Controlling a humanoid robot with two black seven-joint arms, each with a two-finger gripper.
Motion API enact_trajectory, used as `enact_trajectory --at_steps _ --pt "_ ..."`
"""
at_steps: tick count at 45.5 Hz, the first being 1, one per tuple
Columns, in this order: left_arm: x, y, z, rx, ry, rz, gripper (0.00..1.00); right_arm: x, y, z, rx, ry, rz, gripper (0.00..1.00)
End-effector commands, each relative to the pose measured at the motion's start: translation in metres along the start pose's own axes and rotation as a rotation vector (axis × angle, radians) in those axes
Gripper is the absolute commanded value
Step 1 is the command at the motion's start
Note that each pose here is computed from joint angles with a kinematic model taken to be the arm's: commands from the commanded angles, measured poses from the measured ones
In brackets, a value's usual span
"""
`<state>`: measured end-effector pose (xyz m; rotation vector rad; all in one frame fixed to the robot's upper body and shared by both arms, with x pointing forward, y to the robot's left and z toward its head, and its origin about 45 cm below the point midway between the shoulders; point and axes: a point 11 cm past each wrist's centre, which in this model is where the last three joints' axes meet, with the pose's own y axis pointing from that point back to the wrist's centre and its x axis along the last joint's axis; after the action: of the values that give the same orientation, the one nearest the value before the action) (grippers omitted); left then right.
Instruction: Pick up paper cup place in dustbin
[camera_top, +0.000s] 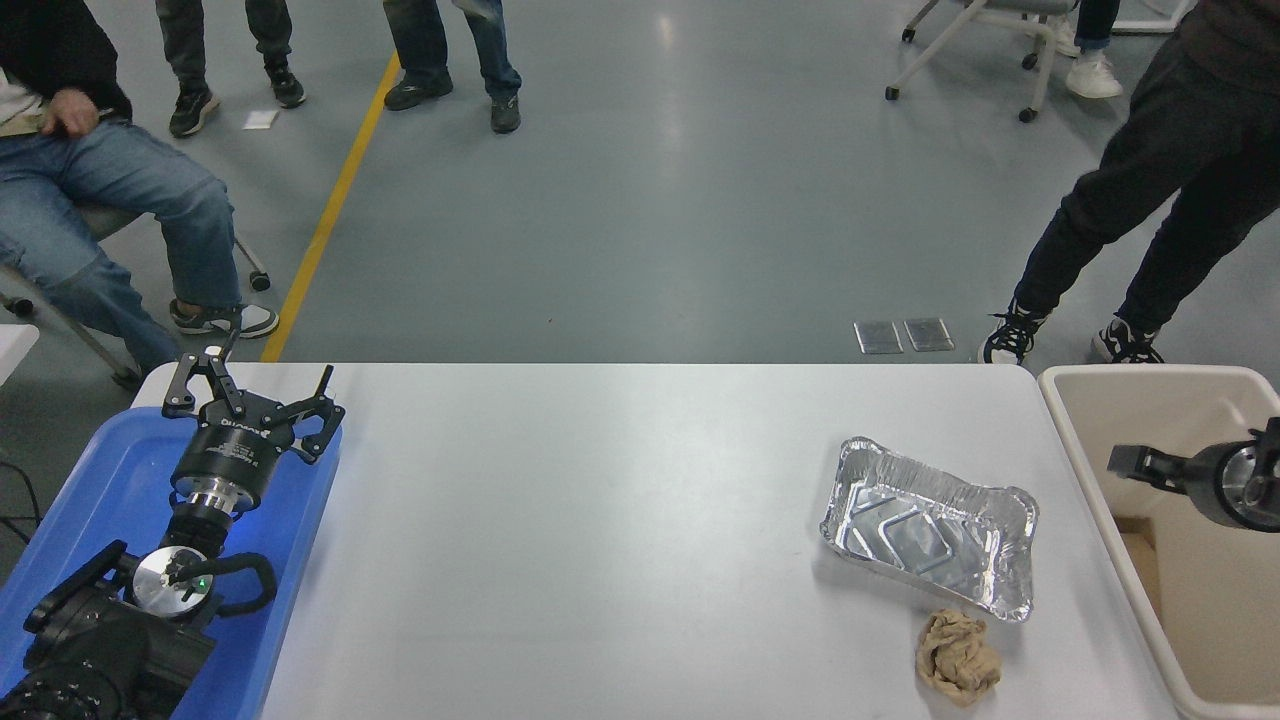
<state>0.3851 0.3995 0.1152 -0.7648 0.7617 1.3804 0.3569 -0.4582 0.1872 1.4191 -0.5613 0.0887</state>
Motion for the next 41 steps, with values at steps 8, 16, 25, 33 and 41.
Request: enact_trajectory --at_steps 8,16,25,33,41 --pt "0.001 0.001 0.000 -0.001 0.001 0.003 0.99 0.016 0.122 -0.112 0.118 0.199 -0.200 1.00" --pt "0.001 0.001 0.000 -0.002 0.001 0.004 0.99 0.013 0.154 -0.166 0.155 0.272 -0.219 1.00" --pt "0.002 0.002 0.000 -0.004 0.002 0.006 0.99 -0.002 0.180 -0.217 0.153 0.369 -0.242 1.00" --pt "0.002 0.002 0.000 -0.005 0.003 0.005 0.99 -0.014 0.192 -0.249 0.142 0.424 -0.255 1.00" --pt "0.002 0.002 0.000 -0.007 0.005 0.006 0.99 -0.023 0.210 -0.257 0.140 0.425 -0.298 1.00"
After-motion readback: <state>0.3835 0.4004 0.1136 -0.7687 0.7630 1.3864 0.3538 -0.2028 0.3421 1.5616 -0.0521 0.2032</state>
